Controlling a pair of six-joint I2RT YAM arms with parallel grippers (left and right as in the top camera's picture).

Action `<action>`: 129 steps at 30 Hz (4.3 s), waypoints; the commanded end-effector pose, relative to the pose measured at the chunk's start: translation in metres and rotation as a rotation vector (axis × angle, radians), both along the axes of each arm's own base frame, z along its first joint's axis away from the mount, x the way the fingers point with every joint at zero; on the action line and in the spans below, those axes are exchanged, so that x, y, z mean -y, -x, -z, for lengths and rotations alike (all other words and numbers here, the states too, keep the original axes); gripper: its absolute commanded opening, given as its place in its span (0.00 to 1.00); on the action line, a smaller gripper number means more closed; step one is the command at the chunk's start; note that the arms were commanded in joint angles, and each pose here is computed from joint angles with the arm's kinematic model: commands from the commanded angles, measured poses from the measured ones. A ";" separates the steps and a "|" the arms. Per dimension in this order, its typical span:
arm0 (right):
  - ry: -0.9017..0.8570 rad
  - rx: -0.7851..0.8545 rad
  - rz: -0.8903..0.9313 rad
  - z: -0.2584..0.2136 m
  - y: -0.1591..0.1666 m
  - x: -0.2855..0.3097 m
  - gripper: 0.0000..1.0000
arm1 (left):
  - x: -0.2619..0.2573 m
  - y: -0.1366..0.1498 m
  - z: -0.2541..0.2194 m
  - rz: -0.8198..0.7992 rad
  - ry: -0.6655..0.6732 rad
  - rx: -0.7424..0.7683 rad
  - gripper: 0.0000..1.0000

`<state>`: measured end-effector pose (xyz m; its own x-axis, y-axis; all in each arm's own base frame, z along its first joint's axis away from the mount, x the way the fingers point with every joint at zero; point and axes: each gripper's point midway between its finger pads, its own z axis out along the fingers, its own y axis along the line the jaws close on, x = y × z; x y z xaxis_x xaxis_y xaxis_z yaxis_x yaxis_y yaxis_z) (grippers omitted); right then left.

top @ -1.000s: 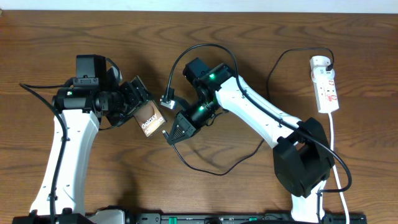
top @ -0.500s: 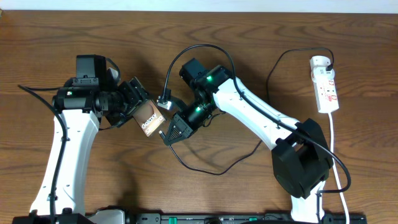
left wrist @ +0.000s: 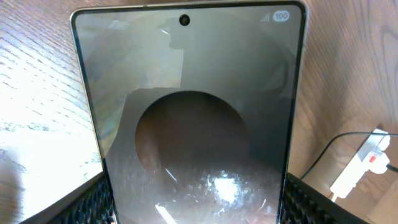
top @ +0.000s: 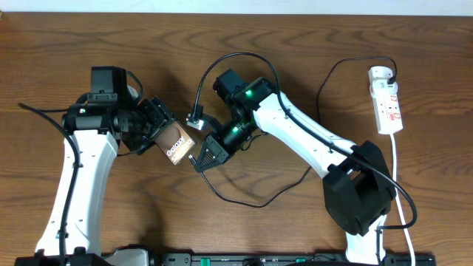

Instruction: Plug charger to phone and switch on socket

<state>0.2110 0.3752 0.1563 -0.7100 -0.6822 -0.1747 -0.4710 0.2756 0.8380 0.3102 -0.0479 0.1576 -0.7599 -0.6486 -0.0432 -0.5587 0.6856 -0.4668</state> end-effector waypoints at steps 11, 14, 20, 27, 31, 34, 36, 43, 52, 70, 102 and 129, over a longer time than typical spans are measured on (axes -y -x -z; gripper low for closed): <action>0.031 -0.013 0.006 0.006 0.006 -0.008 0.01 | -0.001 0.001 0.000 -0.017 -0.005 -0.004 0.07; 0.038 -0.011 0.008 0.007 0.006 -0.008 0.01 | -0.001 0.001 0.000 -0.015 -0.005 -0.003 0.07; 0.038 -0.011 0.008 0.007 0.006 -0.008 0.01 | 0.001 0.001 -0.001 -0.004 -0.002 0.000 0.07; 0.036 -0.008 0.008 0.007 0.005 -0.009 0.01 | 0.003 0.002 -0.001 0.000 0.009 -0.004 0.07; 0.034 -0.006 0.009 0.007 0.005 -0.009 0.01 | 0.004 0.004 0.000 0.024 0.002 -0.007 0.07; 0.031 -0.003 0.009 0.007 0.004 -0.009 0.01 | 0.009 0.005 0.000 0.050 -0.002 -0.003 0.07; 0.031 -0.003 0.009 0.007 0.004 -0.009 0.01 | 0.013 0.006 0.000 0.063 -0.002 -0.003 0.07; 0.043 -0.008 0.017 0.008 0.004 -0.009 0.01 | 0.018 0.004 -0.001 0.083 -0.004 0.014 0.07; 0.044 -0.008 0.019 0.008 0.003 -0.009 0.01 | 0.018 0.003 -0.001 0.196 -0.046 0.060 0.07; 0.039 -0.012 0.071 0.006 -0.010 -0.011 0.01 | 0.018 -0.001 -0.003 0.161 -0.034 0.065 0.07; 0.046 0.013 0.165 0.007 -0.034 -0.020 0.01 | 0.018 -0.003 -0.004 0.161 -0.035 0.075 0.07; 0.024 0.037 0.196 0.005 -0.048 -0.020 0.01 | 0.018 -0.003 -0.004 0.161 -0.035 0.075 0.07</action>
